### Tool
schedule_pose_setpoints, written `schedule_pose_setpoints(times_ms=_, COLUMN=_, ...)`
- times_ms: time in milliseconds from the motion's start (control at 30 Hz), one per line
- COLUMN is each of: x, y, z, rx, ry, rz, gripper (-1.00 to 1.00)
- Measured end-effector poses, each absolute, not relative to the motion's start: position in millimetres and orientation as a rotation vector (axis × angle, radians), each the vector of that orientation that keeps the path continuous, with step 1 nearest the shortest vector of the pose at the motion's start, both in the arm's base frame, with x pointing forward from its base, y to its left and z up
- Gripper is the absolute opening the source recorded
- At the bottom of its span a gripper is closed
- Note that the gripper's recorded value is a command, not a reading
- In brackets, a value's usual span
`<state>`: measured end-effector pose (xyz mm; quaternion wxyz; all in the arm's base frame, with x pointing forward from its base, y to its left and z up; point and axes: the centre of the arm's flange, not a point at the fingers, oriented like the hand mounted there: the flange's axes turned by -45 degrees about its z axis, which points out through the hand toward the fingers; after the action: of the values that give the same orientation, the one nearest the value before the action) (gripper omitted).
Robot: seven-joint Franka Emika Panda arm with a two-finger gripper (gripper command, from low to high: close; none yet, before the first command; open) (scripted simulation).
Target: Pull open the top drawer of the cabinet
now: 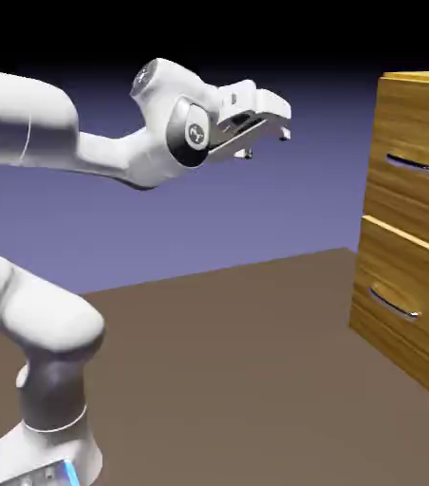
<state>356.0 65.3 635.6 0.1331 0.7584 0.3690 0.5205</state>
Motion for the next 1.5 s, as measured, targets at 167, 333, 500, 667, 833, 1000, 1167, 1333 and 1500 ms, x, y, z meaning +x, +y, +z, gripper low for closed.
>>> schedule_pose_setpoints(times_ms=167, x=351, y=54, z=666, rx=2.001, ry=1.165, rz=1.548, gripper=0.00)
schedule_pose_setpoints(times_ms=333, x=354, y=35, z=686, rx=1.825, ry=1.209, rz=1.568, gripper=0.00)
schedule_pose_setpoints(times_ms=500, x=370, y=13, z=696, rx=1.679, ry=1.218, rz=1.569, gripper=0.00)
schedule_pose_setpoints(times_ms=667, x=398, y=-9, z=694, rx=1.564, ry=1.207, rz=1.550, gripper=0.00)
schedule_pose_setpoints(times_ms=833, x=437, y=-25, z=679, rx=1.475, ry=1.189, rz=1.510, gripper=0.00)
schedule_pose_setpoints(times_ms=1000, x=484, y=-30, z=651, rx=1.404, ry=1.176, rz=1.450, gripper=0.00)
schedule_pose_setpoints(times_ms=1167, x=536, y=-22, z=609, rx=1.339, ry=1.175, rz=1.372, gripper=0.00)
schedule_pose_setpoints(times_ms=1333, x=586, y=3, z=555, rx=1.269, ry=1.190, rz=1.280, gripper=0.00)
schedule_pose_setpoints(times_ms=1500, x=619, y=31, z=510, rx=1.209, ry=1.210, rz=1.210, gripper=0.00)
